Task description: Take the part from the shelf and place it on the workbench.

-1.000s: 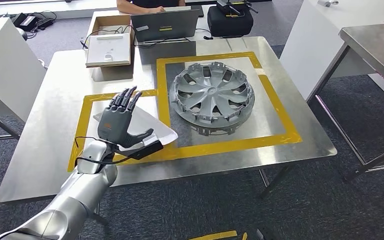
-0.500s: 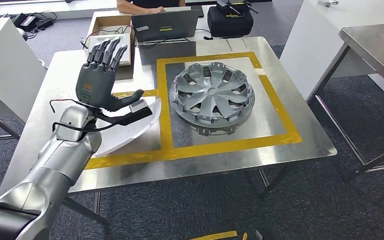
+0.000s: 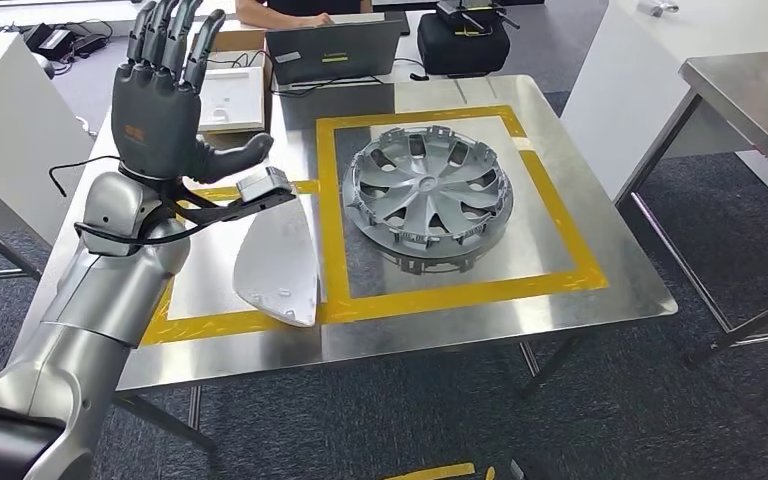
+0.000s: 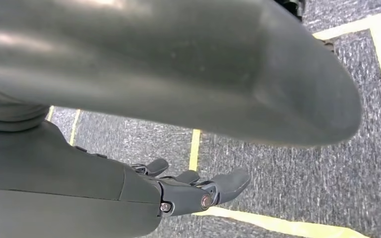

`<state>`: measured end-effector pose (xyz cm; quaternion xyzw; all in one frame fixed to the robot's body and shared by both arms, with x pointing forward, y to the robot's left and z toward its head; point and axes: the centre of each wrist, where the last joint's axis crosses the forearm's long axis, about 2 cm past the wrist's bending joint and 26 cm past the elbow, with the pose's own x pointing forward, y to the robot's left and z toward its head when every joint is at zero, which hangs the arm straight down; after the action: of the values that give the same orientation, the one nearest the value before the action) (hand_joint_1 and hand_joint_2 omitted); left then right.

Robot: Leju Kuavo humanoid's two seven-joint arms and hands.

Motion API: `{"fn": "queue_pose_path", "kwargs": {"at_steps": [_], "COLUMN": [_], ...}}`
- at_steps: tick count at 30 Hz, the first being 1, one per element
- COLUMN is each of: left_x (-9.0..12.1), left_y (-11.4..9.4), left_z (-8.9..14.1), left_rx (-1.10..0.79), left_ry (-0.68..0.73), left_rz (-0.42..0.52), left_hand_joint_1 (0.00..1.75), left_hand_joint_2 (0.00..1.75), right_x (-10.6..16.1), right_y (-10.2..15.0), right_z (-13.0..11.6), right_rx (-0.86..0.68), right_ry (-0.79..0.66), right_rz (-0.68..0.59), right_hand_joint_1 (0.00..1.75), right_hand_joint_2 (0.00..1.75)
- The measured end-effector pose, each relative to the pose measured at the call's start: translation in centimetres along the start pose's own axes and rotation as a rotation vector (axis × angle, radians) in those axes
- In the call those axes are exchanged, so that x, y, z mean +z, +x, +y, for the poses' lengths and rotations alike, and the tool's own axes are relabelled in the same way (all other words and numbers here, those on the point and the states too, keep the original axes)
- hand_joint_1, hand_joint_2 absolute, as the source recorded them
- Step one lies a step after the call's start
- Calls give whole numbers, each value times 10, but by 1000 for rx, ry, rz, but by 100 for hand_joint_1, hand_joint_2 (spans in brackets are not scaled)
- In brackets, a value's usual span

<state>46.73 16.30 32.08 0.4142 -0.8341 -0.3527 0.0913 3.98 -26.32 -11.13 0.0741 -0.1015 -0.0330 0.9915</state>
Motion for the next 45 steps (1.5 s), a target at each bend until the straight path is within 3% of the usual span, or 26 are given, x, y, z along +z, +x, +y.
{"fn": "queue_pose_path", "kwargs": {"at_steps": [7, 17, 24, 45], "left_x": [-6, 15, 29, 24], "left_y": [3, -34, -47, -49], "left_z": [11, 22, 24, 26], "left_rx": [-35, -128, -150, -188], "left_ry": [52, 29, 11, 0], "left_rz": [1, 15, 32, 69], "left_hand_joint_1": [0, 0, 0, 0], "left_hand_joint_2": [0, 0, 0, 0], "right_x": [0, 0, 0, -1], "right_y": [0, 0, 0, 6], "right_z": [0, 3, 3, 2], "right_rx": [-2, 10, 11, 1], "right_ry": [1, 21, 18, 13], "right_rz": [-3, 0, 0, -12], "right_hand_joint_1": [0, 0, 0, 0], "right_hand_joint_2": [0, 0, 0, 0]}}
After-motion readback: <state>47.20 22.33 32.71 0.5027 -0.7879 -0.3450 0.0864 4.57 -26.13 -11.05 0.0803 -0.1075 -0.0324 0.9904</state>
